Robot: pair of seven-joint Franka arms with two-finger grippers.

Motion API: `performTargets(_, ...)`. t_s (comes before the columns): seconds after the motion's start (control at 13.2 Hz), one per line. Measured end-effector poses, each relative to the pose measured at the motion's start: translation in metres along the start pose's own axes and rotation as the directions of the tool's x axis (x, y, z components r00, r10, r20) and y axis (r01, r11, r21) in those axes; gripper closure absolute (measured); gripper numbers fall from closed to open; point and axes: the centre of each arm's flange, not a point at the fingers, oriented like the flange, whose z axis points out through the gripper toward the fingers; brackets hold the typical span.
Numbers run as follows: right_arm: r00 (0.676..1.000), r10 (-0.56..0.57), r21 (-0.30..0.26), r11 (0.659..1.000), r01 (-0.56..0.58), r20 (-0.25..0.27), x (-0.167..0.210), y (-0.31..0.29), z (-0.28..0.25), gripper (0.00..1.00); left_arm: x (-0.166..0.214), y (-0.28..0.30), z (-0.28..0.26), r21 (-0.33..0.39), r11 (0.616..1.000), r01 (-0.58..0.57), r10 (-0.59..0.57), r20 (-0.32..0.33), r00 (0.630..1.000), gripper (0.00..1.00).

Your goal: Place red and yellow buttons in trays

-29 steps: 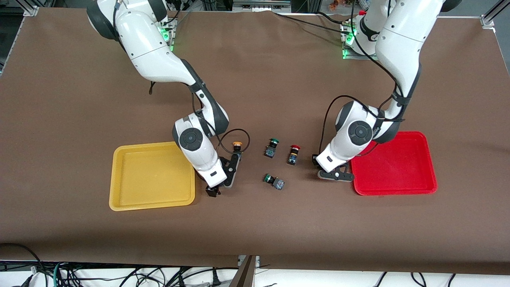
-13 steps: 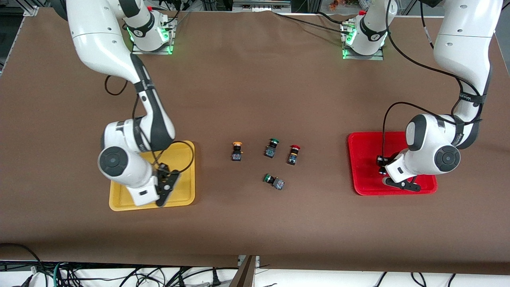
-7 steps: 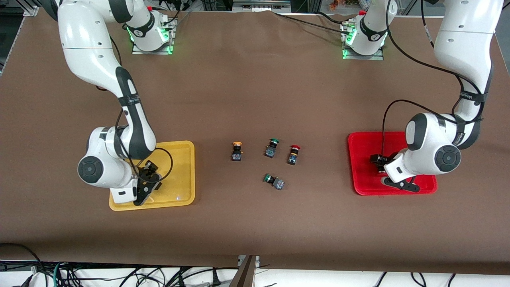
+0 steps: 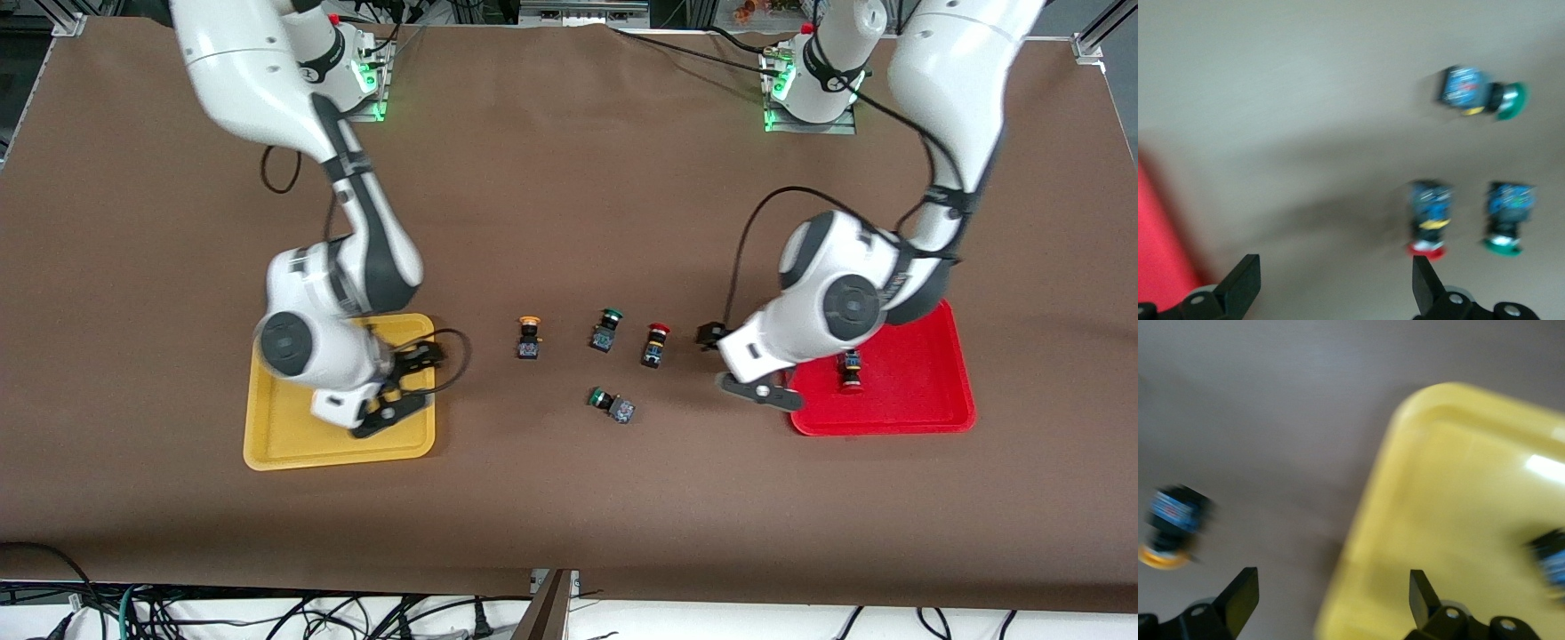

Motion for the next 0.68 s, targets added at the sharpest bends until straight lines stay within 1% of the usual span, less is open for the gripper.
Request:
performTargets(0.08, 0.995, 0.103, -0.005, 0.995, -0.103, 0.001, -0.003, -0.037, 0.007, 0.0, 0.004, 0.02, 0.017, -0.013, 1.0, -0.015, 0.015, -0.036, 0.999, 0.0)
performTargets(0.15, 0.981, 0.192, -0.007, 0.981, -0.192, -0.014, -0.005, -0.068, 0.014, 0.0, 0.004, 0.035, 0.034, -0.021, 1.0, -0.019, 0.018, -0.046, 0.999, 0.0)
performTargets(0.3, 0.947, 0.315, 0.004, 0.949, -0.315, -0.062, -0.007, -0.113, 0.03, 0.0, -0.001, 0.057, 0.064, -0.017, 1.0, -0.007, 0.007, -0.034, 0.999, 0.0)
performTargets(0.45, 0.917, 0.39, 0.011, 0.92, -0.391, -0.085, -0.01, -0.137, 0.054, 0.01, -0.002, 0.061, 0.082, 0.002, 1.0, -0.009, 0.009, -0.044, 0.999, 0.0)
performTargets(0.53, 0.905, 0.415, 0.014, 0.909, -0.416, -0.092, -0.012, -0.146, 0.066, 0.01, -0.003, 0.06, 0.09, 0.0, 1.0, -0.002, 0.002, -0.041, 0.999, 0.0)
performTargets(0.61, 0.9, 0.424, 0.017, 0.905, -0.425, -0.102, -0.014, -0.156, 0.079, 0.02, -0.005, 0.06, 0.099, -0.002, 1.0, 0.011, -0.011, -0.033, 0.999, 0.0)
performTargets(0.68, 0.898, 0.427, 0.018, 0.904, -0.427, -0.111, -0.018, -0.163, 0.091, 0.06, -0.006, 0.06, 0.106, -0.004, 1.0, 0.022, -0.022, -0.027, 0.999, 0.0)
